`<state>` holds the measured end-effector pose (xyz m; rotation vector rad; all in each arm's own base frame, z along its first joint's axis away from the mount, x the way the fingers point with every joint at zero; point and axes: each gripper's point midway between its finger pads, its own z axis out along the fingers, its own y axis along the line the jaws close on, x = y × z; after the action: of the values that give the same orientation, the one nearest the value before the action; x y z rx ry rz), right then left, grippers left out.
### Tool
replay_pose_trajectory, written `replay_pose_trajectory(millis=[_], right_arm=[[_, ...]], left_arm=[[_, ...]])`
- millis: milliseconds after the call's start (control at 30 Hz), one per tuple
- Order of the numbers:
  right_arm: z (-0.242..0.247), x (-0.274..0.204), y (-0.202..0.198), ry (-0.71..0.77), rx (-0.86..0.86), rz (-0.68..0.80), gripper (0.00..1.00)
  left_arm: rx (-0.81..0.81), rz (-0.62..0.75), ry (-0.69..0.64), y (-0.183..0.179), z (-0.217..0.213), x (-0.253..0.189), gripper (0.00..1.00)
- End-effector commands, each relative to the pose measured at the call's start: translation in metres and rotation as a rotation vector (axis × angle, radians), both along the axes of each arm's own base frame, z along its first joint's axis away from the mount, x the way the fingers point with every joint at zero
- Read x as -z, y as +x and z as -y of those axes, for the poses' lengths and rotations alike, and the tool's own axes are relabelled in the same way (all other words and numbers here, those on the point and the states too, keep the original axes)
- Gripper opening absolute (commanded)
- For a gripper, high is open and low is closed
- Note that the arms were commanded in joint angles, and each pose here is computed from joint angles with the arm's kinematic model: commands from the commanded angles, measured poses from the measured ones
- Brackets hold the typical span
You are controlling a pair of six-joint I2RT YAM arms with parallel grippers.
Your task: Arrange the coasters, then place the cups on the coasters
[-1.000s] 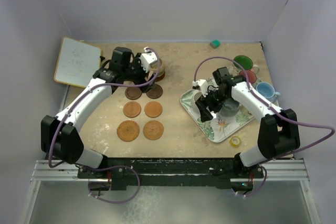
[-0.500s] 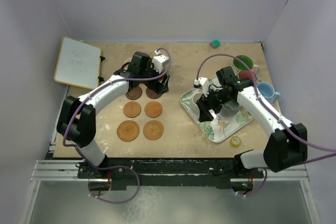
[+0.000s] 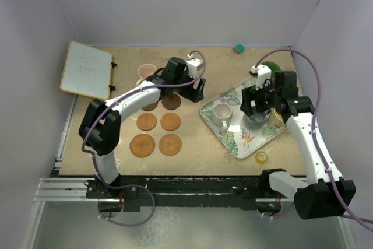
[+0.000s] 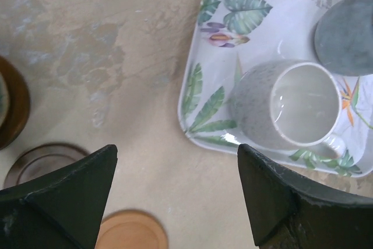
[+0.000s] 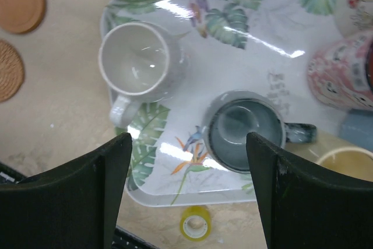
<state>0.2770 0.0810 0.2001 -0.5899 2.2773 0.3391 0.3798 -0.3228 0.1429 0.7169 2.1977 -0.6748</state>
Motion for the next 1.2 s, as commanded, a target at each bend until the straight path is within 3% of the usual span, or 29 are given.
replay_pose_trajectory(millis=[0, 333, 600, 1167], right_arm=[[0.030, -0.012, 0.015, 0.000, 0.186, 0.066, 0.81], [0.046, -0.014, 0.010, -0.010, 0.230, 0.101, 0.81], [0.047, -0.010, 0.010, -0.004, 0.227, 0.085, 0.81], [0.047, -0.011, 0.009, -0.007, 0.213, 0.093, 0.81]], left_arm=[[-0.040, 0.009, -0.035, -0.001, 0.037, -0.020, 0.80], [-0.008, -0.083, -0.002, -0.023, 0.097, 0.000, 0.78], [0.009, -0.107, 0.047, -0.034, 0.109, 0.022, 0.74], [0.083, -0.070, 0.144, -0.043, 0.116, 0.049, 0.36]])
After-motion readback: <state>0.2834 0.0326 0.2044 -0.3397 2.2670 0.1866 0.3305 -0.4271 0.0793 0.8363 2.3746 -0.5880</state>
